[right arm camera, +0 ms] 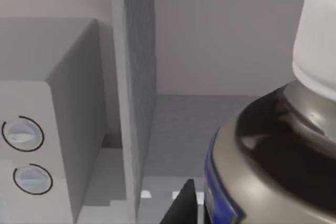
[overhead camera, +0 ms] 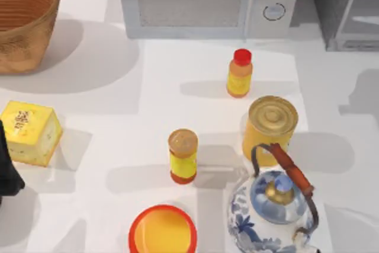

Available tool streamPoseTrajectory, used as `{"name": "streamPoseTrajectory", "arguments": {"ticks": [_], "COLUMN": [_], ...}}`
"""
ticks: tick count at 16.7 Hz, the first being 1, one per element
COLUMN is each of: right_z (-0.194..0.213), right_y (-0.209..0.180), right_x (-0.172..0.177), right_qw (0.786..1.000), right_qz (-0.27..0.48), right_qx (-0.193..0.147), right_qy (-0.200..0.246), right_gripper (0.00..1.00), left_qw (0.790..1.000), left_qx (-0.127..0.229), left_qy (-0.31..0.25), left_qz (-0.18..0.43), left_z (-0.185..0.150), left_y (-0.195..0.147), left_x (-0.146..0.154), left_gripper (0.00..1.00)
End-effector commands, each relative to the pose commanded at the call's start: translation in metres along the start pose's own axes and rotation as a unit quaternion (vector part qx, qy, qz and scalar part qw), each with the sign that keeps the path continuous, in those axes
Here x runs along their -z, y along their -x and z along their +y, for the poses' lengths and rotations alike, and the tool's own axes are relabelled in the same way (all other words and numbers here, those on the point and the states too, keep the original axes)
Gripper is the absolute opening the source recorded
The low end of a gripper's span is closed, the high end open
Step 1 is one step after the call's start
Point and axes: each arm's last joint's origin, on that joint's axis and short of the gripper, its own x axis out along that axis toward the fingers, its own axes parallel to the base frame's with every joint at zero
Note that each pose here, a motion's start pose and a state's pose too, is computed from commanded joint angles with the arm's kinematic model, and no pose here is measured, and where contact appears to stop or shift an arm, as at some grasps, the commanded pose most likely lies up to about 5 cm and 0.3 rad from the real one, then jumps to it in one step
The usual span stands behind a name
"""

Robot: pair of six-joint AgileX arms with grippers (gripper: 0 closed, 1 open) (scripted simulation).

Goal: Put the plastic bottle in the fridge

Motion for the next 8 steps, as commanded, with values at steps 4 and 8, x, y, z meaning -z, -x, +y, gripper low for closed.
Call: {"name": "streamPoseTrajectory", "arguments": {"ticks": [4,8], "right_z": [-0.018,-0.044], "right_y": [-0.046,-0.103], "right_x": [0.006,0.043], "right_qw": [1.0,0.999], "right_qz": [0.005,0.03], "right_qx": [0.009,0.017], "right_qy": [-0.004,-0.015], "right_gripper": [0.01,0.01], "left_qw": [1.0,1.0], "left_qx": [0.0,0.0], "left_qy": [0.0,0.0], "left_qz": [0.0,0.0], "left_z": [0.0,0.0], "left_y": [0.0,0.0], "left_x": [0.0,0.0], "left_gripper": [1.0,1.0]}}
